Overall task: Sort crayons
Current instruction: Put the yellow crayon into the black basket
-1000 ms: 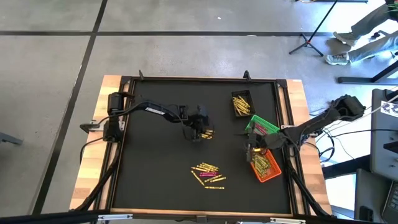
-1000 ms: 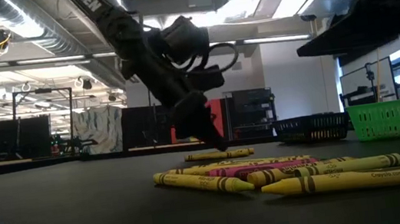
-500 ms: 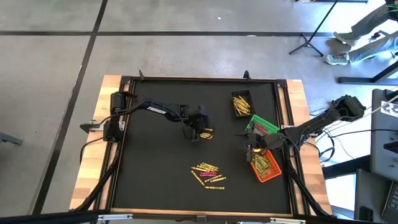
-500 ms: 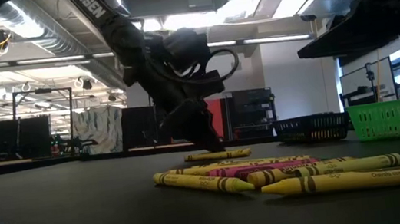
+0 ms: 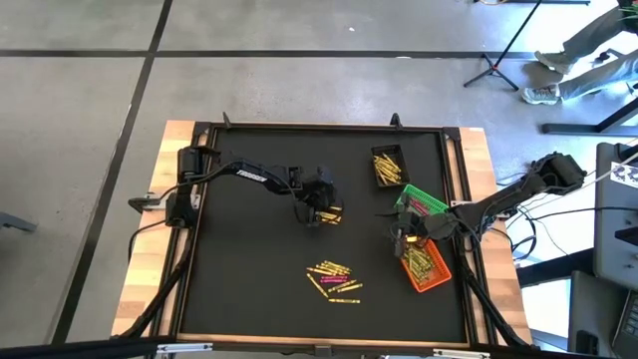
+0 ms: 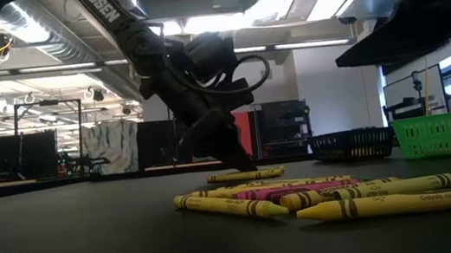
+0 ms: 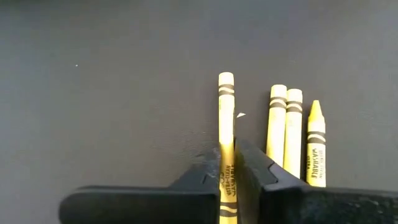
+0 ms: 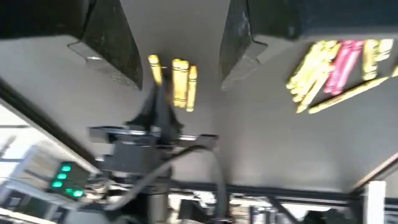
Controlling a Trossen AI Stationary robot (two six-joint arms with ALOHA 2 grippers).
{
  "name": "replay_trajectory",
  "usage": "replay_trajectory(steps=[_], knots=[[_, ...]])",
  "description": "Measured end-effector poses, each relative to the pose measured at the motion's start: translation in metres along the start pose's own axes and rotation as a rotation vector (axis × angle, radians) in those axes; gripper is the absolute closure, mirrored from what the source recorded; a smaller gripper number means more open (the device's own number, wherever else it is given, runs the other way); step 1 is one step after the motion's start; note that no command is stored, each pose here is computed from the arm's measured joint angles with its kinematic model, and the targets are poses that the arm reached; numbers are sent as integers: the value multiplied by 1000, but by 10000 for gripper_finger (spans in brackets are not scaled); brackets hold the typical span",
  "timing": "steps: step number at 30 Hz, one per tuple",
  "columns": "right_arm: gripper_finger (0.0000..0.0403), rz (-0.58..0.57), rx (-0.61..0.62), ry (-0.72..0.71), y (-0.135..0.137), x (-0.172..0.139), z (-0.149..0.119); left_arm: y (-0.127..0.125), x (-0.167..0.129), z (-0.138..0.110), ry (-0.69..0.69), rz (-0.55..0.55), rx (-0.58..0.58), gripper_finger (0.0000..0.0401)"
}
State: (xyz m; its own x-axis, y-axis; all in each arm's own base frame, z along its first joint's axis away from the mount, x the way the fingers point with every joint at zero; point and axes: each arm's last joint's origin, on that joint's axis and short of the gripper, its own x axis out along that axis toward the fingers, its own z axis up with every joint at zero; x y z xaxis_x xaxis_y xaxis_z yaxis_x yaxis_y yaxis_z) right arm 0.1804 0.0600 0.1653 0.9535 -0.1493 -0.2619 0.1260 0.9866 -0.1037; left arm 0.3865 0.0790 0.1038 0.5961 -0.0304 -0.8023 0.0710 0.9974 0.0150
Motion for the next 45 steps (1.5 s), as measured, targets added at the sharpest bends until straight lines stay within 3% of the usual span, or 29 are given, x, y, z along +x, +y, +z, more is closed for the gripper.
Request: replay_trajectory(steps=[3, 6, 13, 21, 26, 36, 45], knots=[[188, -30, 4, 0, -1, 0, 0, -3, -6, 5, -15, 20, 10, 388], [172, 17, 16, 4, 0, 0, 0, -7, -18, 11, -27, 45, 32, 382], [151, 7, -29, 0, 0, 0, 0, -18, -53, 33, -226, 77, 164, 381], [162, -140, -45, -28, -13, 5, 5, -26, -60, 17, -742, 63, 187, 381], [164, -81, -49, -131, -27, 11, 16, -34, -62, 16, -960, 65, 207, 388], [165, 42, -50, -340, -42, 18, 33, -51, -57, 19, -1060, 50, 233, 390], [165, 81, -71, -294, -35, 52, 40, -56, -57, 20, -1060, 105, 202, 391]])
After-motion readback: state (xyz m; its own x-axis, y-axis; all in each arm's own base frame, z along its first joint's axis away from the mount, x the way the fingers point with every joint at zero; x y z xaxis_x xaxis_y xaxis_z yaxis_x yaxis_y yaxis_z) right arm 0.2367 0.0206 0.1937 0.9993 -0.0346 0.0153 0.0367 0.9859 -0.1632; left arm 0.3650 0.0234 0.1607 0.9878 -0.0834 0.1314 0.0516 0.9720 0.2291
